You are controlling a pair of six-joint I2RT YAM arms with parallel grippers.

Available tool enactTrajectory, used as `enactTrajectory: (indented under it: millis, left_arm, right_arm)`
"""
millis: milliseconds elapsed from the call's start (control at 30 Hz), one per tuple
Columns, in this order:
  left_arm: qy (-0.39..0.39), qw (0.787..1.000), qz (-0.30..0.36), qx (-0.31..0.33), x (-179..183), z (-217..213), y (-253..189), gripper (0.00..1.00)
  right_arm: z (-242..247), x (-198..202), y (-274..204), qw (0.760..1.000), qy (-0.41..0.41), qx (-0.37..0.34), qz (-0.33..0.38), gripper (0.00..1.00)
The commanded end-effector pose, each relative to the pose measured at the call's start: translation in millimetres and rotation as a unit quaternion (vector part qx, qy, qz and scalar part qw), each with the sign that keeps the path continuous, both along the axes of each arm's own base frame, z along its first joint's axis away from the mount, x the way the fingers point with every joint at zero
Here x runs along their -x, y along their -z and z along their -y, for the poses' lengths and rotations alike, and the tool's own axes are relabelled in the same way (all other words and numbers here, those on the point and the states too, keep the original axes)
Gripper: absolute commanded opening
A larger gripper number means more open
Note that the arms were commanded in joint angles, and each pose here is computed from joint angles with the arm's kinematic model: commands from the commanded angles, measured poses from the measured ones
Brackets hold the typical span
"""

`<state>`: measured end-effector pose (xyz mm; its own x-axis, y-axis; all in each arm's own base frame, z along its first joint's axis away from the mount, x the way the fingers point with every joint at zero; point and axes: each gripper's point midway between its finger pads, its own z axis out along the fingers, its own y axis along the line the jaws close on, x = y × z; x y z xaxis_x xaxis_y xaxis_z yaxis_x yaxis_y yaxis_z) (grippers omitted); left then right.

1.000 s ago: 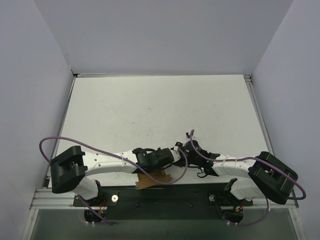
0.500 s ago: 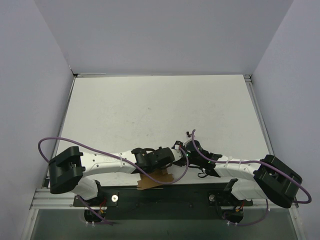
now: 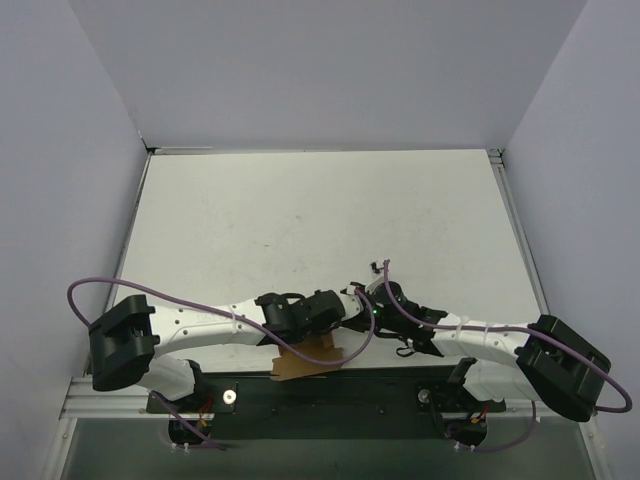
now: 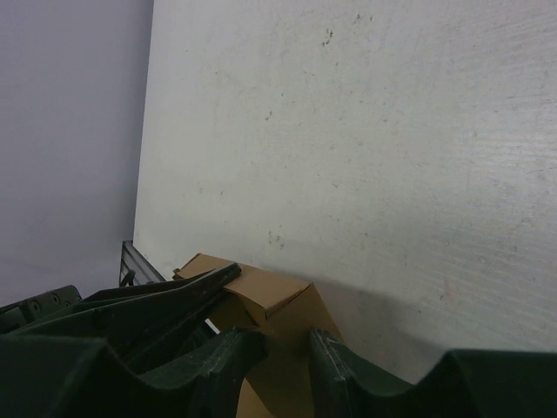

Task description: Fold the paper box

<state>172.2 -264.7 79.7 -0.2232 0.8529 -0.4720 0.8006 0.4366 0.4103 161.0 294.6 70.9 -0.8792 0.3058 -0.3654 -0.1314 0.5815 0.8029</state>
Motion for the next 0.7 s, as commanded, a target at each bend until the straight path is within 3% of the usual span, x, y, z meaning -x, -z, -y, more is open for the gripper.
enactTrajectory:
  millis: [0,667]
  left_arm:
    - [0.007,0.994,0.016,0.11,-7,41,-36,0.0]
    - [0.032,0.986,-0.008,0.164,-2,45,-53,0.0]
  right_arm:
    - [-15,9,-28,0.998,-0.042,-0.032,0.04,0.35]
    - [-10,13,-18,0.997,-0.057,0.005,0.051,0.39]
